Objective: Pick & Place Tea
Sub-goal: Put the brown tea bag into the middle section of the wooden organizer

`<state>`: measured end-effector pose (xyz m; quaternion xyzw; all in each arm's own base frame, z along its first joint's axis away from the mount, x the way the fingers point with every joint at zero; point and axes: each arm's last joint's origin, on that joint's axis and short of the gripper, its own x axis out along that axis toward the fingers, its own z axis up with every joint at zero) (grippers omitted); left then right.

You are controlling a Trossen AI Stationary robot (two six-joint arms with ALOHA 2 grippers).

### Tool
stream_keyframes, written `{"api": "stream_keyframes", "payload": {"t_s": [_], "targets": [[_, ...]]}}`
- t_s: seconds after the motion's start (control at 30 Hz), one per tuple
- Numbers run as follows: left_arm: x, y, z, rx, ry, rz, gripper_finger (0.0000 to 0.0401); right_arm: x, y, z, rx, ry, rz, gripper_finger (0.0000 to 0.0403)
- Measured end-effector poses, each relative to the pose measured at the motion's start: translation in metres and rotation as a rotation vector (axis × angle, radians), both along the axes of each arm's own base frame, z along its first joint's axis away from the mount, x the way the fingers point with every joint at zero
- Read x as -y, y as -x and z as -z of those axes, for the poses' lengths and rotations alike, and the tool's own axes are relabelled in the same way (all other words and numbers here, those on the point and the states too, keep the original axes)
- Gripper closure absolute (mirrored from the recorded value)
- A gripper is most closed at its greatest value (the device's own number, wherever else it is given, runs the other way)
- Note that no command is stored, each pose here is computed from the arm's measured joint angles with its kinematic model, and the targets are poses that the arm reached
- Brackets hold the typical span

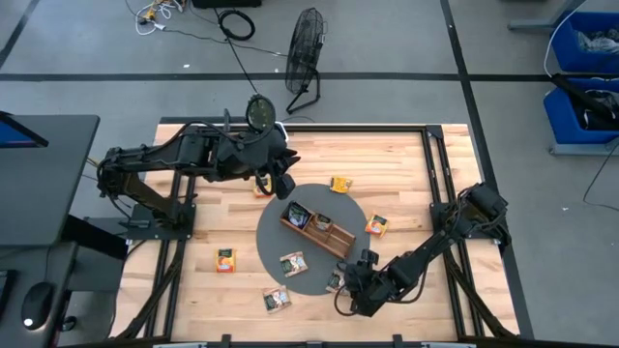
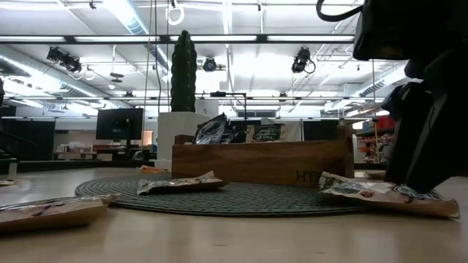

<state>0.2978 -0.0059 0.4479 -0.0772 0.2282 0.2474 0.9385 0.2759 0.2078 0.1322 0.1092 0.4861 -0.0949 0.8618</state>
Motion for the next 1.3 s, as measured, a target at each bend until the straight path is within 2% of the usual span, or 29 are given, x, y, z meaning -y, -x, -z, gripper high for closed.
{"api": "stream_keyframes", "payload": {"t_s": [0.2,0.4,0.6,0.87,1.1,1.3], "targets": [[0.000,0.000,0.000,-0.001,-0.002,0.002,0.0328,0.005,-0.001,0.002,-0.011,-0.001,0.014,0.0219],[0.000,0.000,0.000,-0.002,-0.002,0.002,0.0328,0.012,0.004,0.014,-0.021,-0.067,0.014,0.0261],[0.000,0.000,0.000,-0.004,-0.006,0.004,0.0328,0.015,0.009,0.021,-0.041,-0.071,0.019,0.0298],[0.000,0.000,0.000,-0.005,-0.008,0.006,0.0328,0.014,0.007,0.011,-0.031,-0.077,-0.006,0.0392],[0.000,0.000,0.000,-0.004,-0.008,0.005,0.0328,0.019,0.010,-0.008,-0.064,0.036,0.007,0.0399],[0.000,0.000,0.000,-0.002,-0.007,0.005,0.0328,0.019,0.013,-0.031,0.011,0.025,0.004,0.0401]]}}
